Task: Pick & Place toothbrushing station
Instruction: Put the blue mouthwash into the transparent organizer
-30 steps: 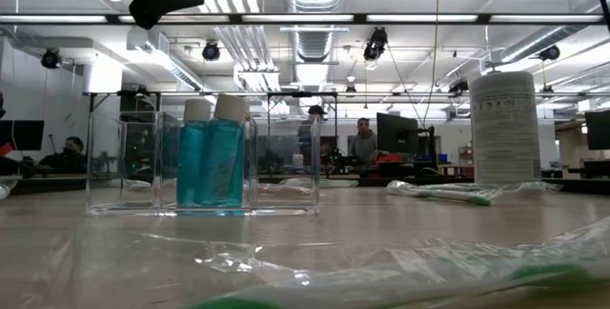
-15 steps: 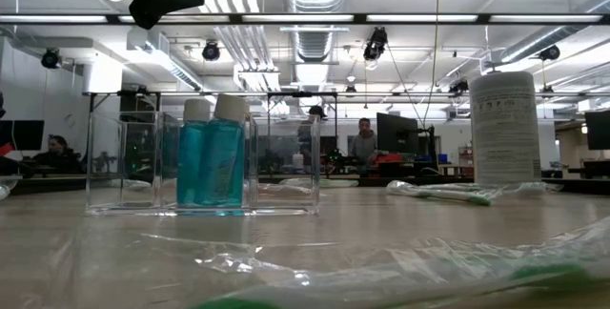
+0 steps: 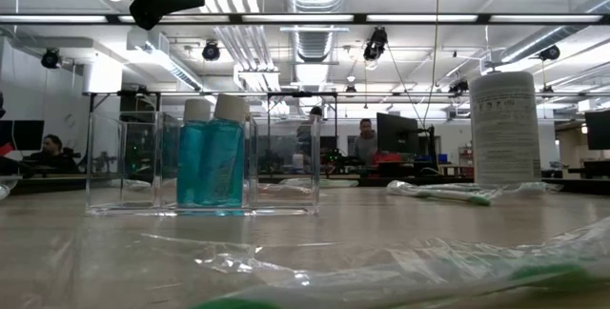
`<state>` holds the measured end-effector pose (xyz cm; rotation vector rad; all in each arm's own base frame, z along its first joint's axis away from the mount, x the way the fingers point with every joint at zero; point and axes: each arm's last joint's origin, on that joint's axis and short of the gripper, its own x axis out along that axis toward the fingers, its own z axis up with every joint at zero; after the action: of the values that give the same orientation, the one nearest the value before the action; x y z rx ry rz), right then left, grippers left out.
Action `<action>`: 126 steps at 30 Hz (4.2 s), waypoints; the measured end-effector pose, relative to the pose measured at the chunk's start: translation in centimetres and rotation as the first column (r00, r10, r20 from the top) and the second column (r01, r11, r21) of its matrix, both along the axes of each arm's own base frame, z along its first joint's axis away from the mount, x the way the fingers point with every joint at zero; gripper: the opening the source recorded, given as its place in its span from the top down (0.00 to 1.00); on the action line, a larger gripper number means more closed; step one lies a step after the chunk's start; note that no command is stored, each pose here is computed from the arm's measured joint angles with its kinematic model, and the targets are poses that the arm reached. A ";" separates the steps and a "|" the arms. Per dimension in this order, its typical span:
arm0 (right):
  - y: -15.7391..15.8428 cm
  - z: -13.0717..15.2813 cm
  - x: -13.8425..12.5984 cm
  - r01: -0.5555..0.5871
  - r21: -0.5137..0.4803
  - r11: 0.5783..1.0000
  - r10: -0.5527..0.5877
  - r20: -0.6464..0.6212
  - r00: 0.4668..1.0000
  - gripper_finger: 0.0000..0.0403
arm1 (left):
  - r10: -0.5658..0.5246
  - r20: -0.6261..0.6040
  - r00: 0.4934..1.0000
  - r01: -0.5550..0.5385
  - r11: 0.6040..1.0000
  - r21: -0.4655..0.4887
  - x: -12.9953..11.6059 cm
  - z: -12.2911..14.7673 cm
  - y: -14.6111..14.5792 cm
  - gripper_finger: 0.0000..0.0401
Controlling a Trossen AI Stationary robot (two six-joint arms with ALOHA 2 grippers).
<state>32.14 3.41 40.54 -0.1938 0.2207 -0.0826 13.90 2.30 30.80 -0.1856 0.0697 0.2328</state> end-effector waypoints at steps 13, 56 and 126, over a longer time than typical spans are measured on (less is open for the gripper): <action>-0.7 -6.6 -3.8 0.104 0.079 0.991 -0.108 0.061 0.992 0.67 | -0.004 -0.003 1.000 0.004 1.000 -0.001 0.1 0.0 0.0 0.40; 4.4 -15.5 -10.0 0.307 0.120 0.944 -0.308 -0.010 0.951 0.48 | 0.000 -0.003 1.000 0.000 1.000 0.000 0.1 0.0 0.0 0.40; 10.1 -18.9 -21.0 0.201 0.609 0.767 0.414 -0.709 0.571 0.56 | -0.005 -0.003 1.000 0.005 1.000 -0.001 0.1 0.0 0.0 0.40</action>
<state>11.12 13.55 21.61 0.4857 1.1843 0.2396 13.97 2.30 30.76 -0.1860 0.0737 0.2284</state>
